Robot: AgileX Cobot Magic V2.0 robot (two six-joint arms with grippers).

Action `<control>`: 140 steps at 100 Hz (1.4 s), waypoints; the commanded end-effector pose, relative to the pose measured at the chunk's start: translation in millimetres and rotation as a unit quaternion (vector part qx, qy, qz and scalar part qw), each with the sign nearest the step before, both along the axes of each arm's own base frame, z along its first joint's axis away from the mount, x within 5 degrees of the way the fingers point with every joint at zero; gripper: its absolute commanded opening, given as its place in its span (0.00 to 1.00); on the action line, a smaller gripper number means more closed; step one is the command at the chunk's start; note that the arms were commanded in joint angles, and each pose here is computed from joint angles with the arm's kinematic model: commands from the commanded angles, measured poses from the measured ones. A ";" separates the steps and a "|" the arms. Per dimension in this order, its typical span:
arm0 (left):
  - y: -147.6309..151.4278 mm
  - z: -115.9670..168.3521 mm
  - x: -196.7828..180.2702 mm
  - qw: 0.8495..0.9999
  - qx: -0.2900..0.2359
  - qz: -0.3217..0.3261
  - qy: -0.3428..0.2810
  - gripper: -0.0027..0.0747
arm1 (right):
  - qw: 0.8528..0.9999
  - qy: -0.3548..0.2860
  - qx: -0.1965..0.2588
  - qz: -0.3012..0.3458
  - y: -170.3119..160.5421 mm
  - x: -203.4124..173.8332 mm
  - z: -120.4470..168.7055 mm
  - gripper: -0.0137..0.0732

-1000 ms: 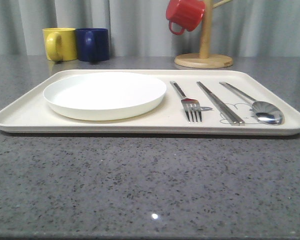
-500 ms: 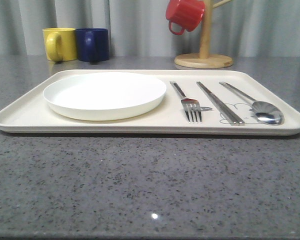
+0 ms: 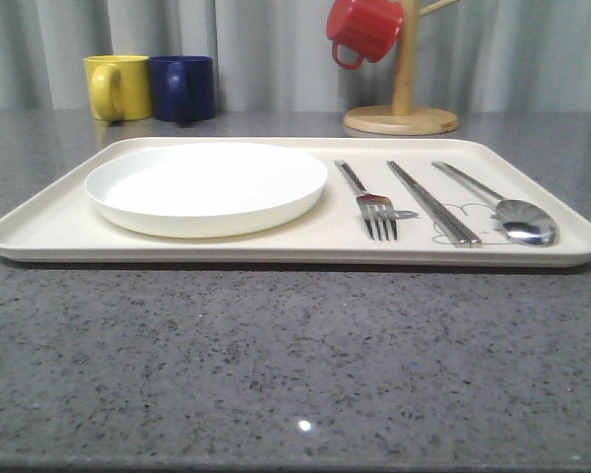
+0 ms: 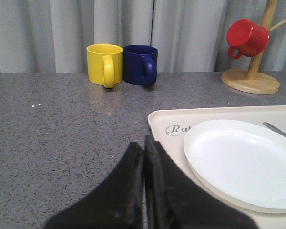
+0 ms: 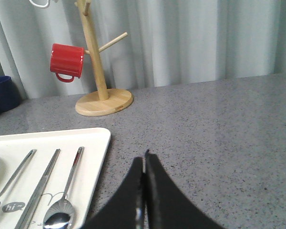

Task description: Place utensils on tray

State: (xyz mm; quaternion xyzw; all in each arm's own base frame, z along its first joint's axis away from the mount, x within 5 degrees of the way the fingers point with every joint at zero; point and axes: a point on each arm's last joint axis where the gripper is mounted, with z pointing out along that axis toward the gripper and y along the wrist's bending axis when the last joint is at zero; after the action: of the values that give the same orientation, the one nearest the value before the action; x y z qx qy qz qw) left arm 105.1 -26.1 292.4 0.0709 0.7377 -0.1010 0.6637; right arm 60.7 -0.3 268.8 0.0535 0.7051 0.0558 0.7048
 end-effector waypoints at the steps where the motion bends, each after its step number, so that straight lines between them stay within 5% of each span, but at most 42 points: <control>1: 1.6 17.0 0.8 0.999 -0.015 0.010 -0.051 0.01 | 0.998 -0.062 -0.004 0.005 0.8 -5.1 2.8 0.08; 41: 1.6 17.0 0.8 0.999 -0.015 0.010 -0.051 0.01 | 0.996 -0.085 -0.005 0.011 1.9 -7.6 -52.2 0.08; 140: 1.6 17.0 0.8 0.999 -0.015 0.010 -0.051 0.01 | 0.996 -0.090 -0.008 0.011 2.0 -7.8 -50.9 0.08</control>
State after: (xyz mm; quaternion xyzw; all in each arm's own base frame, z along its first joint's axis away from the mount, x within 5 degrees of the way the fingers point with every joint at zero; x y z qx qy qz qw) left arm 105.1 -26.1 292.4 0.0709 0.7377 -0.1010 0.6637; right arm 56.6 1.0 202.9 0.0460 0.6858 0.0624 0.7236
